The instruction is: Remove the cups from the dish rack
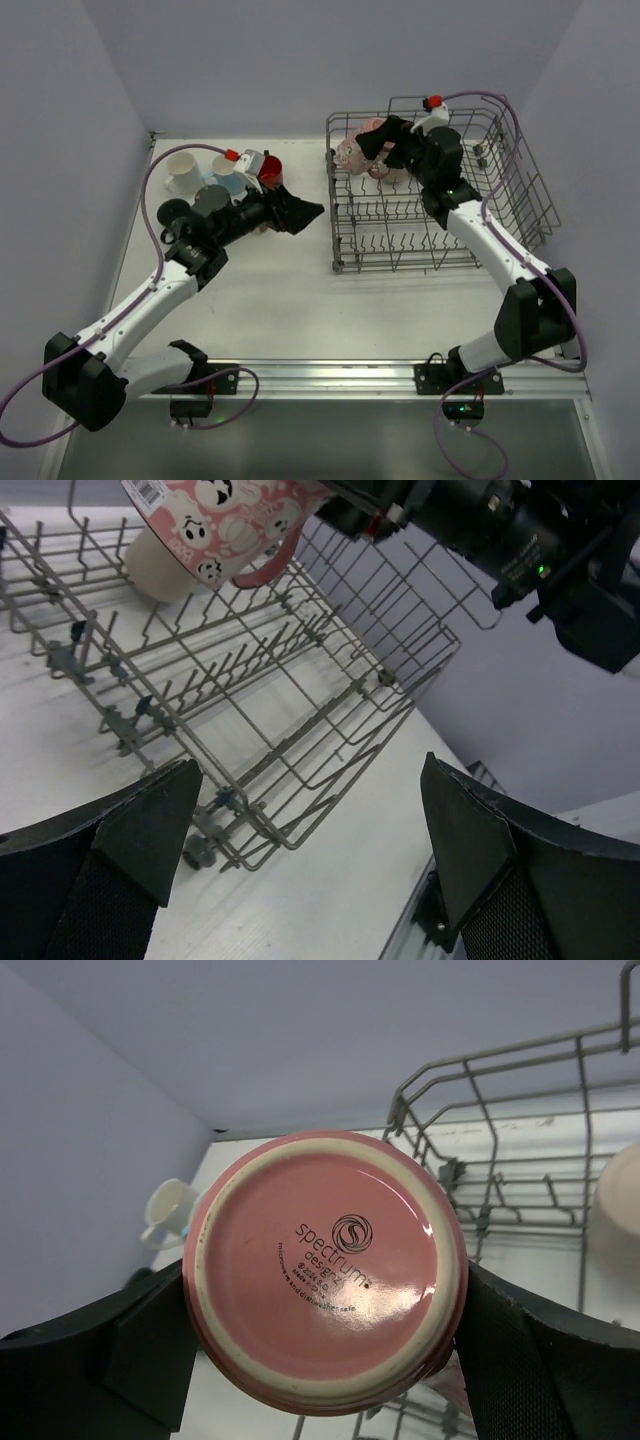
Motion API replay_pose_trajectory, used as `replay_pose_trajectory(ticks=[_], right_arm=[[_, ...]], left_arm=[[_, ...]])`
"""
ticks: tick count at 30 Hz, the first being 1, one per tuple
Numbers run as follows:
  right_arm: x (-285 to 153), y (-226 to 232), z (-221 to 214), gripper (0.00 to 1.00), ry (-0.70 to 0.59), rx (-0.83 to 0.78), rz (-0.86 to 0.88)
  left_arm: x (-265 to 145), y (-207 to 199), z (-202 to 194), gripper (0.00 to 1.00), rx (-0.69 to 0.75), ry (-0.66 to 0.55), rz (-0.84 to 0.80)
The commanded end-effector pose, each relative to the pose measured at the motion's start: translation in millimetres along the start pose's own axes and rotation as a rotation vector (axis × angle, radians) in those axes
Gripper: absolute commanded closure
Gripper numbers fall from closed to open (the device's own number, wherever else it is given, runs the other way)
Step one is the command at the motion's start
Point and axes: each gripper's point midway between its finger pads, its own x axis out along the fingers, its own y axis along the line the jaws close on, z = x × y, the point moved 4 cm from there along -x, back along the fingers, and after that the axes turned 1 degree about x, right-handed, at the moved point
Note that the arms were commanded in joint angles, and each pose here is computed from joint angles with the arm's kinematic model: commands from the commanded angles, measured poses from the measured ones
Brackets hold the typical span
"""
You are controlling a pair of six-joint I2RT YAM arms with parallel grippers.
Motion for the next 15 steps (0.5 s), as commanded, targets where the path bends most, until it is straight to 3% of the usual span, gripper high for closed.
replay_pose_trajectory(ticks=[1, 6, 15], right_arm=[[-53.0, 56.2, 56.6, 0.53, -0.172, 0.196, 0.286], [-88.2, 63.6, 29.7, 0.53, -0.129, 0.344, 0.42], [-108.0, 69.4, 4.1, 0.53, -0.049, 0.498, 0.563]], left_arm=[[15.2, -29.3, 29.5, 0.0, -0.078, -0.091, -0.173], [36.3, -29.6, 33.1, 0.0, -0.146, -0.117, -0.247], [55.2, -22.9, 28.0, 0.0, -0.194, -0.109, -0.279]])
